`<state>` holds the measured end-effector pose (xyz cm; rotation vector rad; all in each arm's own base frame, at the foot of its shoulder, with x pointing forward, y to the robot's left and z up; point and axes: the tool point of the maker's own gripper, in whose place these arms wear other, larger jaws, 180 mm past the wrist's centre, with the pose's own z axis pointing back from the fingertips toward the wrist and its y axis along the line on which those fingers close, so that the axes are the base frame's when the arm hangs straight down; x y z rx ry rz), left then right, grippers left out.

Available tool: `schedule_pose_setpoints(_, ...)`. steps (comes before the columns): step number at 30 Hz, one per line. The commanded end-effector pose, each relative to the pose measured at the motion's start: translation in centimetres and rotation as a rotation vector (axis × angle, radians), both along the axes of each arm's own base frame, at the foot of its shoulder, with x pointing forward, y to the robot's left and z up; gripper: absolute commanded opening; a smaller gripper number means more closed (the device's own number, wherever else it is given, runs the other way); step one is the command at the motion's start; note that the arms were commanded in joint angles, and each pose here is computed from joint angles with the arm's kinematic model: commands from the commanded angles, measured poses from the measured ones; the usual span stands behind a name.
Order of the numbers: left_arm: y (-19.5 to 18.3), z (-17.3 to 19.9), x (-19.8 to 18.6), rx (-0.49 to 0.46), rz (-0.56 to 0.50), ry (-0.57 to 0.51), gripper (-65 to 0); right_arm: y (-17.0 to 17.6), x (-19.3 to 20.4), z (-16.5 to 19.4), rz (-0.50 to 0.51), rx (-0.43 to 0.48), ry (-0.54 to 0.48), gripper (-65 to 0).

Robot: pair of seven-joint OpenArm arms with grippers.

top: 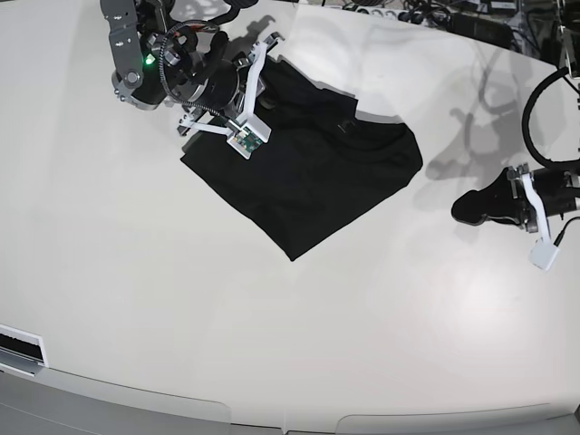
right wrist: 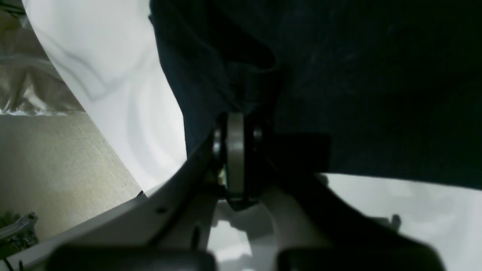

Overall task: Layout the t-shirt on the table in an organized manner, then fold the t-shirt properly
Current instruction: 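Press and adjust the folded bundle's edge with the right gripper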

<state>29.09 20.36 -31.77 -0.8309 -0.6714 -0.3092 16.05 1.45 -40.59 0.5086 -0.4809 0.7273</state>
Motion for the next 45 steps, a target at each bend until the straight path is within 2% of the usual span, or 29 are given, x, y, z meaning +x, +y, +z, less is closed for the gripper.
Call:
schedule_pose_setpoints(1, 0.4, 1.7, 0.9, -0.012, 0.007, -0.055, -65.0, 0.6, 0.3, 0.9, 0.006, 0.037, -0.015, -65.0)
schedule_pose_setpoints(6, 0.4, 1.7, 0.9, -0.012, 0.007, -0.055, -65.0, 1.7, -1.2, 1.7, 0.078, 0.098, 0.034, -65.0)
schedule_pose_setpoints(14, 0.4, 1.7, 0.9, -0.012, 0.007, -0.054, -65.0, 3.6, -2.0, 5.6, 0.135, 0.254, 0.033, -65.0)
schedule_pose_setpoints(17, 0.4, 1.7, 0.9, -0.013, 0.007, -0.055, -65.0, 3.6, -2.5, 5.4, 0.142, 0.250, 0.053, -65.0)
schedule_pose_setpoints(18, 0.4, 1.7, 0.9, -0.012, 0.007, -0.055, -65.0, 3.5, -2.6, 5.2, 0.140, 0.243, 0.054, -63.1)
schedule_pose_setpoints(19, 0.4, 1.7, 0.9, -0.013, 0.007, -0.055, -65.0, 3.5, -2.7, 5.2, 0.140, 0.241, 0.057, -57.4)
schedule_pose_setpoints(22, 0.4, 1.7, 0.9, -0.013, 0.007, -0.055, -65.0, 3.5, -3.0, 5.1, 0.139, 0.245, 0.067, -33.9)
schedule_pose_setpoints(23, 0.4, 1.7, 0.9, -0.014, 0.008, -0.055, -65.0, 3.5, -3.2, 5.0, 0.138, 0.249, 0.073, -28.2)
schedule_pose_setpoints(25, 0.4, 1.7, 0.9, -0.013, 0.008, -0.055, -65.0, 3.8, -3.8, 5.4, 0.153, 0.280, 0.097, -26.2)
schedule_pose_setpoints(28, 0.4, 1.7, 0.9, -0.013, 0.007, -0.055, -65.0, 4.6, -5.5, 6.2, 0.213, 0.338, 0.164, -26.2)
schedule_pose_setpoints(30, 0.4, 1.7, 0.9, -0.014, 0.007, -0.055, -65.0, 4.8, -5.5, 6.4, 0.219, 0.350, 0.165, -26.6)
schedule_pose_setpoints(31, 0.4, 1.7, 0.9, -0.014, 0.007, -0.055, -65.0, 4.9, -5.2, 6.5, 0.214, 0.352, 0.153, -29.3)
schedule_pose_setpoints(32, 0.3, 1.7, 0.9, -0.015, 0.007, -0.055, -65.0, 4.7, -4.6, 6.5, 0.207, 0.340, 0.132, -34.9)
schedule_pose_setpoints(33, 0.3, 1.8, 0.9, -0.020, 0.007, -0.057, -65.0, 4.6, -3.8, 6.4, 0.199, 0.321, 0.104, -43.2)
schedule_pose_setpoints(35, 0.3, 1.9, 0.9, -0.024, 0.007, -0.058, -65.0, 3.9, -1.8, 6.0, 0.181, 0.251, 0.036, -63.4)
schedule_pose_setpoints(38, 0.3, 1.9, 0.9, -0.023, 0.007, -0.058, -65.0, 2.8, -0.4, 5.2, 0.174, 0.155, -0.007, -65.0)
schedule_pose_setpoints(45, 0.3, 1.9, 0.9, -0.022, 0.007, -0.058, -65.0, 2.5, -1.7, 4.4, 0.184, 0.131, 0.037, -65.0)
